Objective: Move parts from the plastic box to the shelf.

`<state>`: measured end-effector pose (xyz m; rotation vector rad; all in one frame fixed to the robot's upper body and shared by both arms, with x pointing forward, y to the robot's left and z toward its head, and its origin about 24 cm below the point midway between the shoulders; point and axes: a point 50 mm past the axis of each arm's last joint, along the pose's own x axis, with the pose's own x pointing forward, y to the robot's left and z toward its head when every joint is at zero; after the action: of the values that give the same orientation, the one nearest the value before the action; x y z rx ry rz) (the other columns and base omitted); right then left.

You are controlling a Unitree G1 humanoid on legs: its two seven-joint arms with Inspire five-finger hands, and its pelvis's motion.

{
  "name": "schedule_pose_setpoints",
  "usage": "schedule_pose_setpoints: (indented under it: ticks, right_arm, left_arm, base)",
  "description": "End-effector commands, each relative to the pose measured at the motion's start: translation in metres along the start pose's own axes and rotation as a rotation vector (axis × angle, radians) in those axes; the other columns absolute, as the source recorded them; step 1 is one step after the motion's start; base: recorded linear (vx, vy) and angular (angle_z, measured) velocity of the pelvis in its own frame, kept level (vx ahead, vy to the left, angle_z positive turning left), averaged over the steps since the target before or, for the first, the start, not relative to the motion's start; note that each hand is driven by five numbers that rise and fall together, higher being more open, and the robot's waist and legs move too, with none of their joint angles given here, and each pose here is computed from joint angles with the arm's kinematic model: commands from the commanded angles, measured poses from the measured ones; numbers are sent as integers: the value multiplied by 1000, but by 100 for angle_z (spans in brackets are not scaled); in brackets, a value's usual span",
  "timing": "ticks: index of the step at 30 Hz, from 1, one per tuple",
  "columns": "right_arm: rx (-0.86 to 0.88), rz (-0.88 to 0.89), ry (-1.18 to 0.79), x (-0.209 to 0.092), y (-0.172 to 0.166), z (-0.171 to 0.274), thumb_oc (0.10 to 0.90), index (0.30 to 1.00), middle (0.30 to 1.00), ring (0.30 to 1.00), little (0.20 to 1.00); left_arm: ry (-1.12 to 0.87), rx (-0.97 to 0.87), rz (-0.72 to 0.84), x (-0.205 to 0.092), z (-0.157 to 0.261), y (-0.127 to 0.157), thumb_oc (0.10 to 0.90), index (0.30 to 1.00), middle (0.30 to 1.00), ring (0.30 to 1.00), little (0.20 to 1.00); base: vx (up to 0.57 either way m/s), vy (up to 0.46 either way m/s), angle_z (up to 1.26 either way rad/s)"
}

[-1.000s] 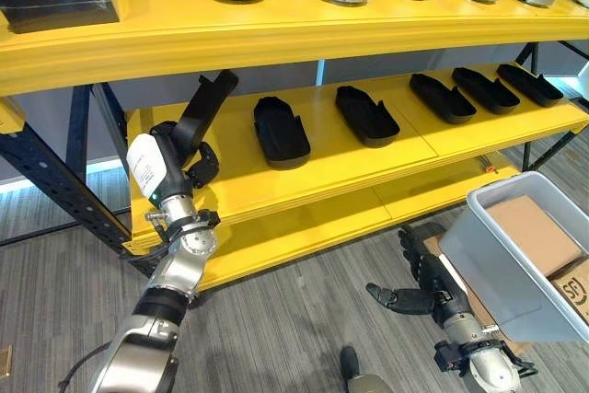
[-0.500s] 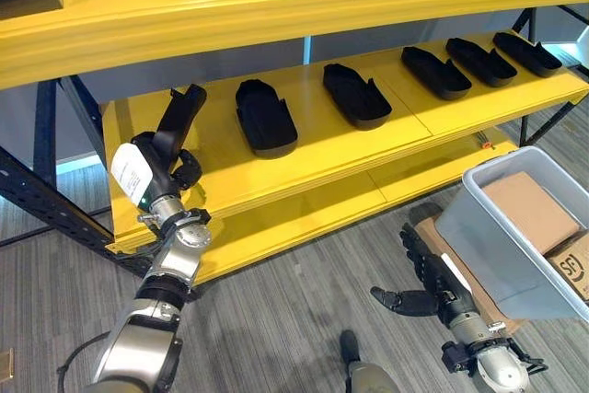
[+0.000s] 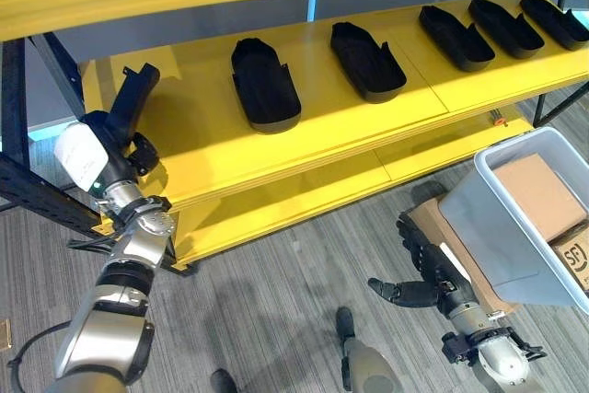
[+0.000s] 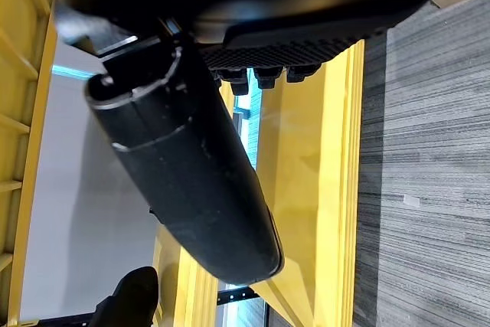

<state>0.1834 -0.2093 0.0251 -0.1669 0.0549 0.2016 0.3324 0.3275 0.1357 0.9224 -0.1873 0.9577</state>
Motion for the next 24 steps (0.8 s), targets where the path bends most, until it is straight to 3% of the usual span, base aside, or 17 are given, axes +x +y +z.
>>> schedule_pose_setpoints:
  ticks: [1,13,24]
  right_arm:
    - [-16,1,-307,8,-10,55,900,1000,1000,1000,1000]
    - [-22,4,-320,6,-14,59,900,1000,1000,1000,1000]
    - [-33,2,-343,5,-18,64,900,1000,1000,1000,1000]
  left_arm:
    - [-234,-19,301,63,59,59,400,300,300,300,300]
    - [-319,221,302,83,63,78,400,300,300,300,300]
    - [-325,415,225,91,56,78,400,300,300,300,300]
  base:
    - [0,0,0]
    - [0,1,0]
    - [-6,3,-1]
